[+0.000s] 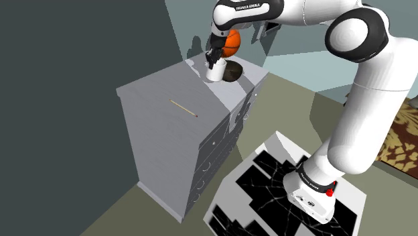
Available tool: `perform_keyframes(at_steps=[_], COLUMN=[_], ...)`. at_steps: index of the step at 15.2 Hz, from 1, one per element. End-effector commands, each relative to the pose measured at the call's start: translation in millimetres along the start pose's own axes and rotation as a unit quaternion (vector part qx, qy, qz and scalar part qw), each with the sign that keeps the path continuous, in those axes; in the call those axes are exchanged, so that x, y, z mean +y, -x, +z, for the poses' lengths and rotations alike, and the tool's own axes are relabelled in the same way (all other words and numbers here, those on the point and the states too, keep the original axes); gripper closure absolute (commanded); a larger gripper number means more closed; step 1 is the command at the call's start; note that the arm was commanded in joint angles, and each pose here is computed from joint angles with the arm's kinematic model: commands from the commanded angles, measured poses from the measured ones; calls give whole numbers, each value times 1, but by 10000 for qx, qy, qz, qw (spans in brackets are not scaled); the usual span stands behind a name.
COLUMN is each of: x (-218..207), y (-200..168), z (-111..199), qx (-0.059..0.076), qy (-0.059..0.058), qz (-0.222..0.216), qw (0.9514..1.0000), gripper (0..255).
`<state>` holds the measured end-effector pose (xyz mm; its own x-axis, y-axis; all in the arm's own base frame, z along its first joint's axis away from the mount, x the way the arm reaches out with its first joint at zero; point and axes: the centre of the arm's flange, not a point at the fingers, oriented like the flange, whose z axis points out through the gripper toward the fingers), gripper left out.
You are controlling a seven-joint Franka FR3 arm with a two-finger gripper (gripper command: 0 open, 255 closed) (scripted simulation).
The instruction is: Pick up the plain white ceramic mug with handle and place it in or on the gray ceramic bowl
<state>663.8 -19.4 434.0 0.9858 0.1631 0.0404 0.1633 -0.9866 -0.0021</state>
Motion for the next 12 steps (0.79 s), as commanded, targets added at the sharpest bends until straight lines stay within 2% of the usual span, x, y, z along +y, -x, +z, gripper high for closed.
perform_keyframes(at_steps=[1, 12], x=[0, 0], y=[0, -2], z=[-12, -70], qx=[1, 1], qy=[0, 0], qz=[0, 0], qw=[10000, 10000], gripper=[255, 255])
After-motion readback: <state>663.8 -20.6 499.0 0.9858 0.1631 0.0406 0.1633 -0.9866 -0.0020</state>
